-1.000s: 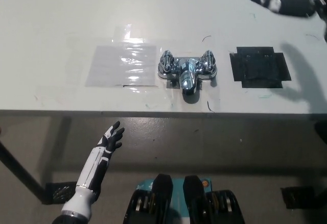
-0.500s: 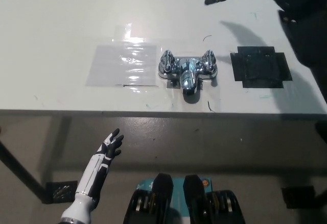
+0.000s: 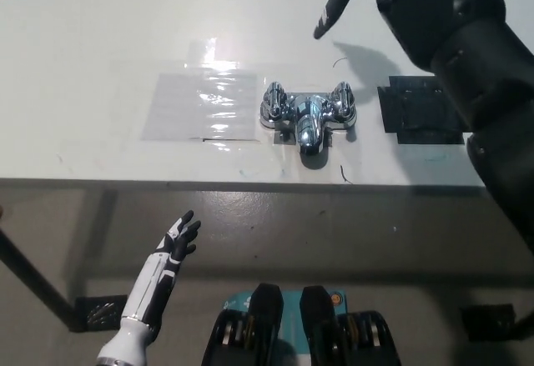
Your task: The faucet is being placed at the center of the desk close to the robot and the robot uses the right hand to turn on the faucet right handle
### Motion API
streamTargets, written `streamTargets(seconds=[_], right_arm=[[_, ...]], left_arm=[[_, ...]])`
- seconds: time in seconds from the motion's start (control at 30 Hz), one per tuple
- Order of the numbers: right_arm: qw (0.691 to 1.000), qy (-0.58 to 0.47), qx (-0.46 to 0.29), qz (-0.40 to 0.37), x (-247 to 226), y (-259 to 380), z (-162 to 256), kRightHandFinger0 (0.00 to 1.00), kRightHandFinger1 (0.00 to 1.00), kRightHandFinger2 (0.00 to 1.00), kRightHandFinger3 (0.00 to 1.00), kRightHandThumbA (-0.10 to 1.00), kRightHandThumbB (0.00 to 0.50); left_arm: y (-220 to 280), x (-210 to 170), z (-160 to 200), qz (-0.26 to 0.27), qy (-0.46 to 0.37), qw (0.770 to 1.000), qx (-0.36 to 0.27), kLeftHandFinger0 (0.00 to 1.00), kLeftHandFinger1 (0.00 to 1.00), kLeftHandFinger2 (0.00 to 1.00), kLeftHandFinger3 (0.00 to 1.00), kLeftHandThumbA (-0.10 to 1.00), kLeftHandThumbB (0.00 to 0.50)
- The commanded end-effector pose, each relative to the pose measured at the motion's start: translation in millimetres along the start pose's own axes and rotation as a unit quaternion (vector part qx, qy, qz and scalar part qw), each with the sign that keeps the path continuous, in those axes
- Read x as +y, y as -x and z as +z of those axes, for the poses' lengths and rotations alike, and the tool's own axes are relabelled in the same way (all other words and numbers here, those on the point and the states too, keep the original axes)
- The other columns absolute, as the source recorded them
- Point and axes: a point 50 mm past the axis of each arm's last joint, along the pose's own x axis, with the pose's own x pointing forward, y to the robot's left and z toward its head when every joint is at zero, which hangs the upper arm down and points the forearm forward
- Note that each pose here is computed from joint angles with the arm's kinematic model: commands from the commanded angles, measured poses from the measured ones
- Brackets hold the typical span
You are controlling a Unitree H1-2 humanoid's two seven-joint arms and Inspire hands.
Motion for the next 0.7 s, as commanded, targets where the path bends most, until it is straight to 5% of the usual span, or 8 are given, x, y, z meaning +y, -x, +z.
streamTargets(seconds=[0.0, 0.2, 0.3, 0.4, 0.43, 0.47, 0.67], right_arm=[[0.999, 0.022, -0.007, -0.043, -22.9, 11.6, 19.7, 1.00, 1.00, 1.00, 1.00, 1.00, 0.248], [1.000, 0.010, -0.002, -0.020, -7.7, 3.9, 11.8, 1.00, 1.00, 1.00, 1.00, 1.00, 0.209], [0.999, -0.017, 0.005, -0.027, 1.0, -1.3, 3.4, 1.00, 1.00, 1.00, 1.00, 0.96, 0.281], [1.000, -0.014, 0.018, -0.019, 8.2, -4.0, 0.1, 1.00, 1.00, 1.00, 1.00, 1.00, 0.287], [1.000, 0.026, 0.013, 0.008, 13.3, -6.3, -3.6, 1.00, 1.00, 1.00, 1.00, 1.00, 0.229], [0.999, 0.038, 0.013, 0.009, 15.4, -7.4, -4.9, 1.00, 1.00, 1.00, 1.00, 1.00, 0.221], [1.000, 0.017, 0.017, 0.008, 26.1, -12.4, -12.5, 1.00, 1.00, 1.00, 1.00, 1.00, 0.252]], left_arm=[[-4.3, 3.0, 11.5, -0.001, -0.007, 0.999, -0.040, 1.00, 1.00, 1.00, 1.00, 1.00, 0.052], [-4.3, 4.1, 12.3, 0.002, -0.001, 0.999, -0.037, 1.00, 1.00, 1.00, 1.00, 1.00, 0.052], [-4.4, 4.0, 12.5, 0.002, 0.000, 0.999, -0.035, 1.00, 1.00, 1.00, 1.00, 1.00, 0.048], [-4.2, 5.8, 12.2, 0.001, 0.002, 0.999, -0.036, 1.00, 1.00, 1.00, 1.00, 1.00, 0.044], [-3.9, 5.6, 12.8, 0.002, 0.000, 0.999, -0.033, 1.00, 1.00, 1.00, 1.00, 1.00, 0.051], [-3.8, 5.6, 13.0, 0.002, 0.000, 0.999, -0.033, 1.00, 1.00, 1.00, 1.00, 1.00, 0.051], [-4.1, 6.8, 12.5, 0.001, 0.007, 0.999, -0.032, 1.00, 1.00, 1.00, 1.00, 1.00, 0.049]])
